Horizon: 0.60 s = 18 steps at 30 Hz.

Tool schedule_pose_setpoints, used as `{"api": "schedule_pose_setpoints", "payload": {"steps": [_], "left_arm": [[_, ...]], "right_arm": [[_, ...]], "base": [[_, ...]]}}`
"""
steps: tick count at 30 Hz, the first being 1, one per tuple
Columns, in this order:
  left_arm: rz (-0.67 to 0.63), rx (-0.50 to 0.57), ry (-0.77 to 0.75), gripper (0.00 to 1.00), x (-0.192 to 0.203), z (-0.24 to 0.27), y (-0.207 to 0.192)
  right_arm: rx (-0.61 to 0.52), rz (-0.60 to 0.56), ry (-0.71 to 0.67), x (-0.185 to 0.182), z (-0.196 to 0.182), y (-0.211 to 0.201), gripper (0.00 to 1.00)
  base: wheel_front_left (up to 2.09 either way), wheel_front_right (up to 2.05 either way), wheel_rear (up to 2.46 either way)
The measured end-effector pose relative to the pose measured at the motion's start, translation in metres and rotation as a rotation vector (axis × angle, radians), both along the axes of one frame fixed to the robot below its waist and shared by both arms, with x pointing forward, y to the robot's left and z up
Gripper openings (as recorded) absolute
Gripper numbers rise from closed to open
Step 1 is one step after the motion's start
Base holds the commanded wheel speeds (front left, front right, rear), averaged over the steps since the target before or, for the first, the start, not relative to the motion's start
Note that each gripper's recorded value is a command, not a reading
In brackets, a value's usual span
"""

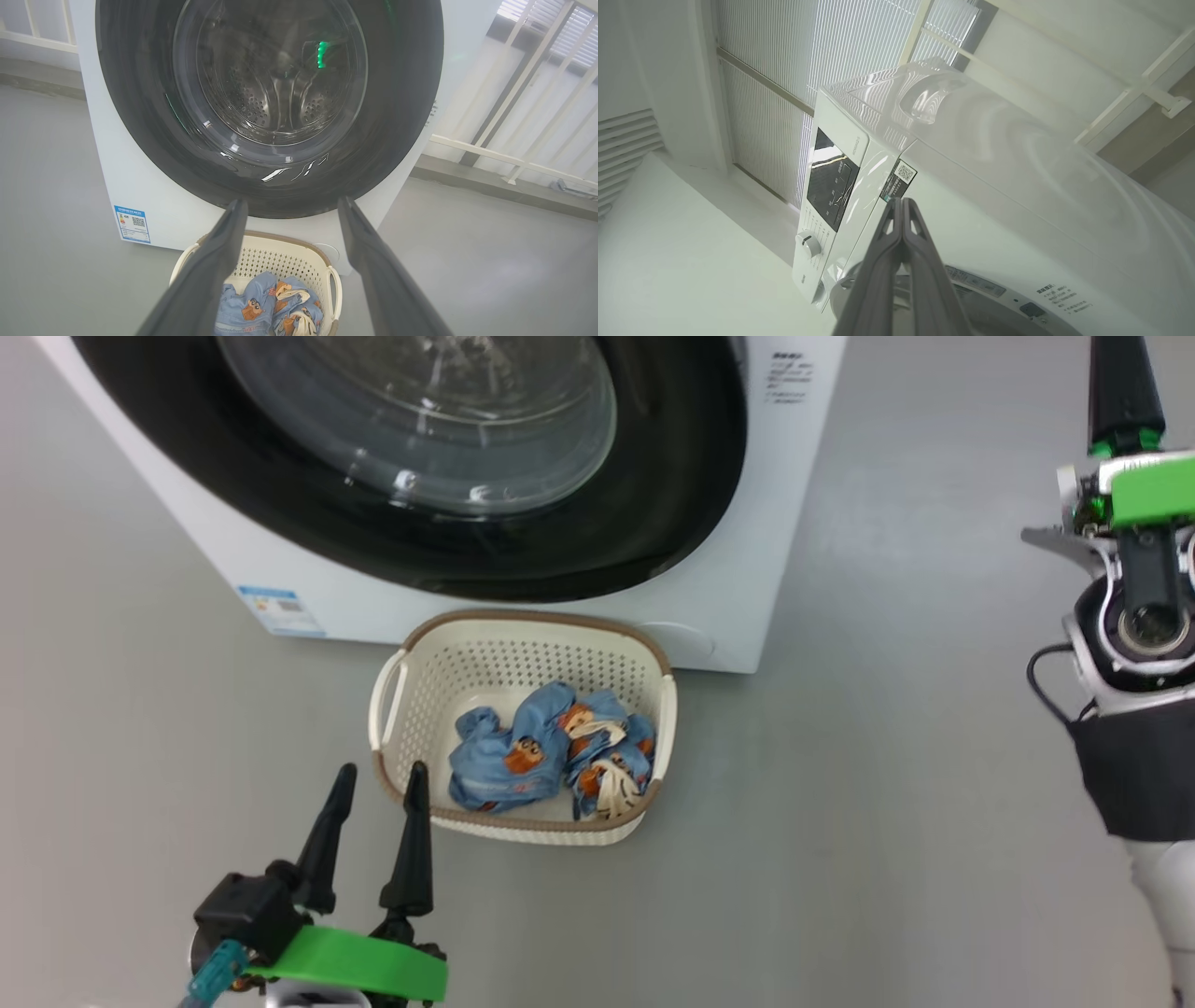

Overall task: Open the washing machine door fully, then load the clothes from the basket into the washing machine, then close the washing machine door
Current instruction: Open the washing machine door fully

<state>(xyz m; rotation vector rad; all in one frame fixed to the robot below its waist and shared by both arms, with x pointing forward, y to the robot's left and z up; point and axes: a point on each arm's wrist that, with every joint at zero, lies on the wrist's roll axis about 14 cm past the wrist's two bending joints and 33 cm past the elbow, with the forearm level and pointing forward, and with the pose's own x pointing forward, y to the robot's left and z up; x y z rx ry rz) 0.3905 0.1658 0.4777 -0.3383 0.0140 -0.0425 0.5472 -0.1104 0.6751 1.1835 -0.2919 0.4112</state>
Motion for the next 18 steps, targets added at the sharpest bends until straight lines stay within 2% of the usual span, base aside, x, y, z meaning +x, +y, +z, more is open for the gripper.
{"api": "schedule_pose_setpoints", "payload": {"steps": [9,18], "left_arm": [[0.040,-0.015,0.023,1.00,0.004,-0.006,0.011],[0.079,-0.003,0.067,1.00,0.005,-0.020,0.024]], "right_arm": [[-0.055,0.377,0.122,0.031,-0.022,0.065,0.00],[-0.072,0.614,0.269,0.054,-0.065,0.098,0.00]], "base": [[0.00,0.00,0.00],[0.00,0.00,0.00]]}}
